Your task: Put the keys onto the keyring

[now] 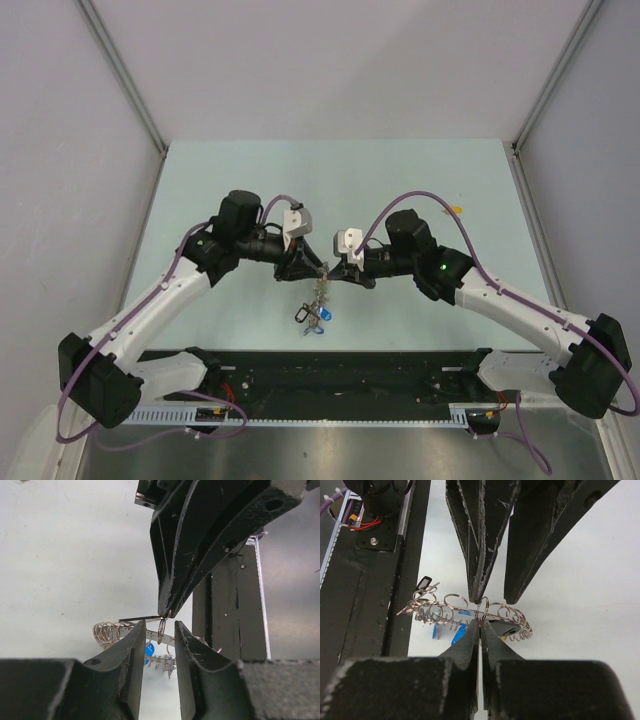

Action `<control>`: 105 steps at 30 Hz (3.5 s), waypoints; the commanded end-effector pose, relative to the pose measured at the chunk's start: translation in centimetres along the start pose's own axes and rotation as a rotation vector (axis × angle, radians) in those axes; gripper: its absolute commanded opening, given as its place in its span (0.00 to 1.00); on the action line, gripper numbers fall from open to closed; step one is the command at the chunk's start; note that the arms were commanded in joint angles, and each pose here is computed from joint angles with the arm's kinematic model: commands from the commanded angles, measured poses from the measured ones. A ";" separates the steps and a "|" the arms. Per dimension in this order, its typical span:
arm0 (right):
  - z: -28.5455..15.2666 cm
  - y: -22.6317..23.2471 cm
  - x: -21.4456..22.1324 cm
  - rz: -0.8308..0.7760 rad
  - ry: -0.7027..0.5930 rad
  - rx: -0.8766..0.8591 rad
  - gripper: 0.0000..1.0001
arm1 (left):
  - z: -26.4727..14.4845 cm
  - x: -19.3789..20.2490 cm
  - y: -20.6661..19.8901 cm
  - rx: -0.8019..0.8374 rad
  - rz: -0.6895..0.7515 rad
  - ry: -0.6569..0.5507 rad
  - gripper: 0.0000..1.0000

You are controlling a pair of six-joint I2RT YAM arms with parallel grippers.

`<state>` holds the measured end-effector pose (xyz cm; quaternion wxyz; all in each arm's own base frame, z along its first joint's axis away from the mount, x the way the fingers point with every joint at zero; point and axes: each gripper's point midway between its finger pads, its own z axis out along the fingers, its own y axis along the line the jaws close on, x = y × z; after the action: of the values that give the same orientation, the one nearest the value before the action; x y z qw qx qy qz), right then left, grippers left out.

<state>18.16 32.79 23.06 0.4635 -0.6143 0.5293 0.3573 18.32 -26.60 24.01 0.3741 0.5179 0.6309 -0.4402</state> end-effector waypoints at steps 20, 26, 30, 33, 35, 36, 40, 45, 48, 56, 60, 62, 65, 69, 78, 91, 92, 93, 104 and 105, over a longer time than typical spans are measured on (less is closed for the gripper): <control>-1.1 -1.3 -4.2 -0.089 -0.076 0.054 0.00 | 0.7 0.4 -0.7 0.062 0.014 0.057 0.00; -2.8 -2.2 -3.5 -0.056 -0.039 0.127 0.00 | -0.3 -0.4 1.1 -0.085 -0.034 -0.020 0.01; -3.0 -2.1 -3.1 -0.041 -0.054 0.146 0.00 | -0.8 -1.7 2.4 -0.189 -0.116 -0.133 0.01; -2.6 -1.7 -2.9 -0.027 -0.079 0.143 0.00 | -1.0 -2.2 2.6 -0.229 -0.164 -0.205 0.00; -2.2 -1.2 -2.5 -0.018 -0.084 0.139 0.00 | -1.2 -2.4 2.6 -0.245 -0.197 -0.237 0.00; -2.0 -1.1 -2.3 -0.015 -0.084 0.138 0.00 | -1.3 -2.8 2.5 -0.248 -0.188 -0.257 0.00; -1.6 -0.8 -1.8 -0.008 -0.082 0.156 0.00 | -1.8 -3.3 2.8 -0.282 -0.186 -0.292 0.01; -1.4 -0.6 -2.4 0.004 -0.168 0.212 0.00 | -2.2 -3.5 3.4 -0.336 -0.224 -0.362 0.00; -1.0 -0.5 -2.9 0.001 -0.198 0.232 0.00 | -2.3 -3.9 3.2 -0.344 -0.261 -0.443 0.00; -0.3 -1.0 -2.4 -0.020 -0.193 0.261 0.00 | -2.1 -4.3 2.3 -0.344 -0.288 -0.555 0.00; -0.8 -1.3 -3.0 -0.051 -0.196 0.245 0.00 | -2.0 -3.9 1.7 -0.321 -0.238 -0.511 0.27; -1.0 -1.4 -3.1 -0.068 -0.186 0.232 0.00 | -1.8 -3.2 1.7 -0.325 -0.196 -0.450 0.39; -1.2 -1.3 -3.0 -0.089 -0.167 0.210 0.00 | -1.9 -2.9 1.3 -0.288 -0.116 -0.365 0.45; -1.6 -1.3 -3.8 -0.121 -0.153 0.180 0.00 | -1.8 -2.7 0.7 -0.184 -0.023 -0.230 0.52; -1.5 -0.5 -3.7 -0.130 -0.105 0.110 0.00 | -0.1 0.0 -0.6 0.060 0.123 0.006 0.54; -1.1 -0.1 -3.6 -0.127 -0.088 0.082 0.00 | 1.3 0.4 -2.1 0.161 0.129 0.020 0.35; -1.0 0.0 -3.6 -0.127 -0.087 0.079 0.00 | 1.4 0.4 -2.0 0.158 0.128 0.020 0.35; -1.0 0.0 -3.5 -0.125 -0.085 0.079 0.00 | 1.5 0.5 -2.0 0.157 0.119 0.025 0.35; -1.2 0.0 -3.6 -0.124 -0.077 0.088 0.00 | 1.7 0.6 -1.5 0.129 0.096 0.044 0.00; -1.3 0.0 -3.5 -0.121 -0.072 0.092 0.00 | 1.7 0.6 -1.4 0.120 0.087 0.047 0.00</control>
<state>17.07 32.05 22.77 0.4879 -0.6164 0.5239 0.3280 17.01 -27.71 21.13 0.3319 0.5687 0.6085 -0.4429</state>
